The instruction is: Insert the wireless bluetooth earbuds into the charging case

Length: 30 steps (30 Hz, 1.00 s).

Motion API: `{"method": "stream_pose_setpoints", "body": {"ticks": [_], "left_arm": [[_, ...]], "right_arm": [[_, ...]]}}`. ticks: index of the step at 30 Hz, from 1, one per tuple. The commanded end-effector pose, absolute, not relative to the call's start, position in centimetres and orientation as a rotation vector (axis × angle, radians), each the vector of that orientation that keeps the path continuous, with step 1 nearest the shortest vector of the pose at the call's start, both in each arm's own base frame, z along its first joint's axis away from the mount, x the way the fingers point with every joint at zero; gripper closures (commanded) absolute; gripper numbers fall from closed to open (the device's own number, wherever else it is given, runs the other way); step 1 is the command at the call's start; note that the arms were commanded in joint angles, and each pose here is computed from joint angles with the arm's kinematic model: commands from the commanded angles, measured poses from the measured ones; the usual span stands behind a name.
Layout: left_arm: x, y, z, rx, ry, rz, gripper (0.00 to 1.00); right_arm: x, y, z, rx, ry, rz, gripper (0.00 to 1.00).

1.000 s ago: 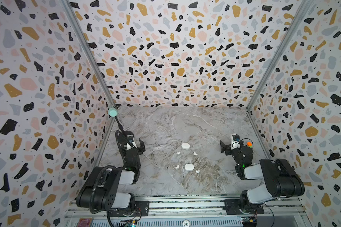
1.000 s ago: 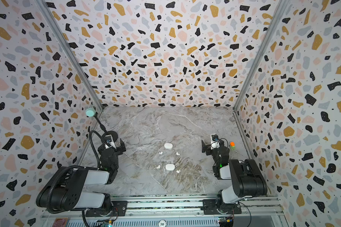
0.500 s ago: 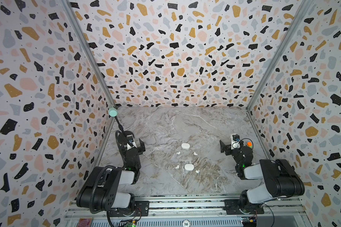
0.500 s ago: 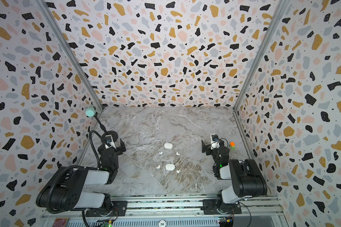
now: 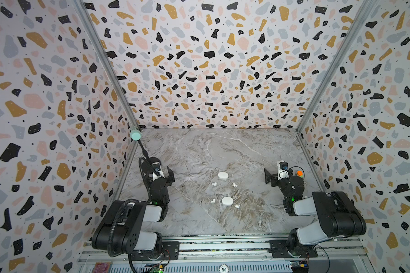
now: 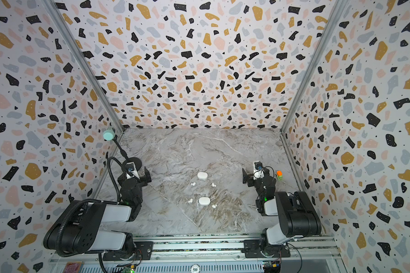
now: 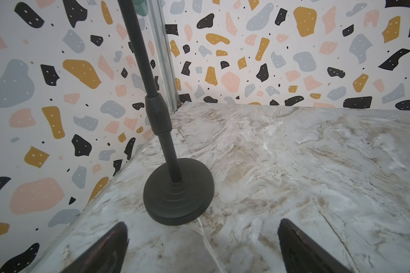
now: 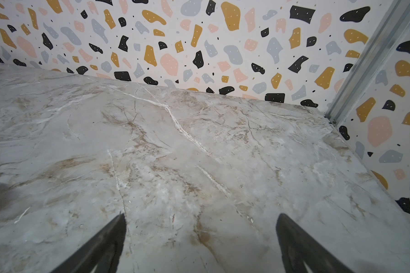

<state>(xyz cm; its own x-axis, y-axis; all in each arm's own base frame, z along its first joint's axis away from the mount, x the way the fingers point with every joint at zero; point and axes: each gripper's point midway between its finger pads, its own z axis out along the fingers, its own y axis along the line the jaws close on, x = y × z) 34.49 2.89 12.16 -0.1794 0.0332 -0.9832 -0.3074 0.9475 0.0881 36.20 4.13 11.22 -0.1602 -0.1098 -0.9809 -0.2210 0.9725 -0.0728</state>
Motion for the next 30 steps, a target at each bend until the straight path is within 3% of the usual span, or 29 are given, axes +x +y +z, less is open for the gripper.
{"method": "stream_pose_setpoints", "body": {"ticks": [1,19,24,30], "left_arm": [[34.4,3.0,13.5,-0.233,1.668,0.283,0.0],[34.3,3.4,14.0,-0.266,1.649,0.292,0.0],[35.8,4.2,17.0,-0.335,1.707,0.34,0.0],[34.4,2.7,25.1,-0.405,1.493,0.067,0.0]], "right_arm": [[36.5,4.2,12.2,-0.254,1.705,0.1,0.01],[36.8,3.3,12.5,-0.183,1.713,0.027,0.01],[36.8,2.9,15.0,-0.11,1.726,-0.1,0.01],[35.5,5.4,22.5,-0.113,1.589,0.055,0.01]]}}
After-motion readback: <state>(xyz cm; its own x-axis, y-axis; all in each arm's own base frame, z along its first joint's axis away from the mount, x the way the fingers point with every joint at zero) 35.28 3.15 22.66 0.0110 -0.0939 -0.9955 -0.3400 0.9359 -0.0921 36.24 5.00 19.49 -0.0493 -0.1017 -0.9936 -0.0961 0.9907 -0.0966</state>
